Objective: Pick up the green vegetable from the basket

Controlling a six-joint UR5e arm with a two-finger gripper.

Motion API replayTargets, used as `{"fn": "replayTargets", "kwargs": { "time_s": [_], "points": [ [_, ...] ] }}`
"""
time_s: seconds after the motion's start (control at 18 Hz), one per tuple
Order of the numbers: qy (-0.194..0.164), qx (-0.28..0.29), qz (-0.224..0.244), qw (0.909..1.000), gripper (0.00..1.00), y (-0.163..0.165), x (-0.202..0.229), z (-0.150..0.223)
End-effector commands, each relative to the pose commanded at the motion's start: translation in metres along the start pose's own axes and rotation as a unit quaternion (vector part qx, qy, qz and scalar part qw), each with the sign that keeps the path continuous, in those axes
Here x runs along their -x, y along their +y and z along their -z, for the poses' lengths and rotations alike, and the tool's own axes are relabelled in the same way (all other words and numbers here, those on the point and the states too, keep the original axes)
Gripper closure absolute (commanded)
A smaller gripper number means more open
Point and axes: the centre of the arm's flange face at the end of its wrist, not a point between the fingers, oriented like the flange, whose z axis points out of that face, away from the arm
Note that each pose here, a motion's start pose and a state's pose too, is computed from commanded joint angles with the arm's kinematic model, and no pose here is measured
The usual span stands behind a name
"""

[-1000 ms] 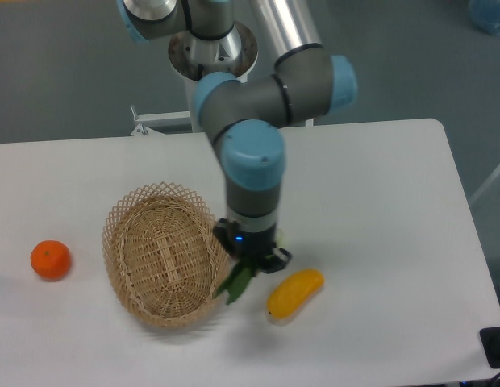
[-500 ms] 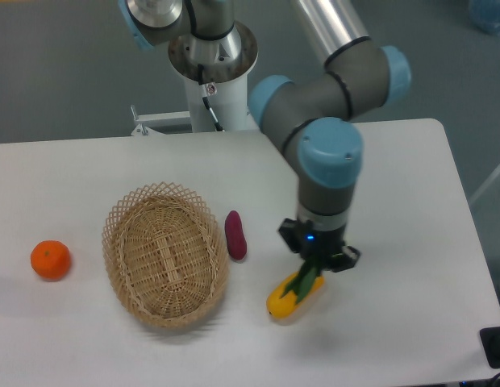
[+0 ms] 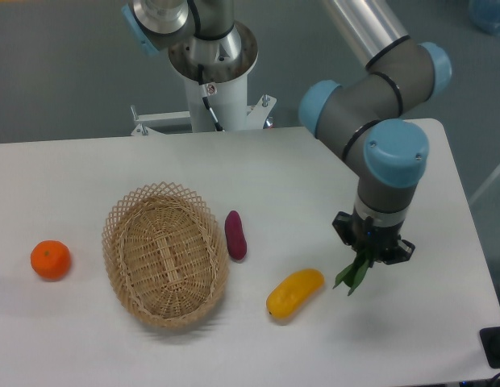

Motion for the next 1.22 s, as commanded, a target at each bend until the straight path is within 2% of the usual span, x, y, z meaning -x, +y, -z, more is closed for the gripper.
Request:
{"fn": "replayTargets", "kwargs": {
  "time_s": [1.22],
  "points": [
    [0.006, 0.006, 0.001, 1.0, 0.77, -0.0015, 0.0058, -0.0035]
  ]
}}
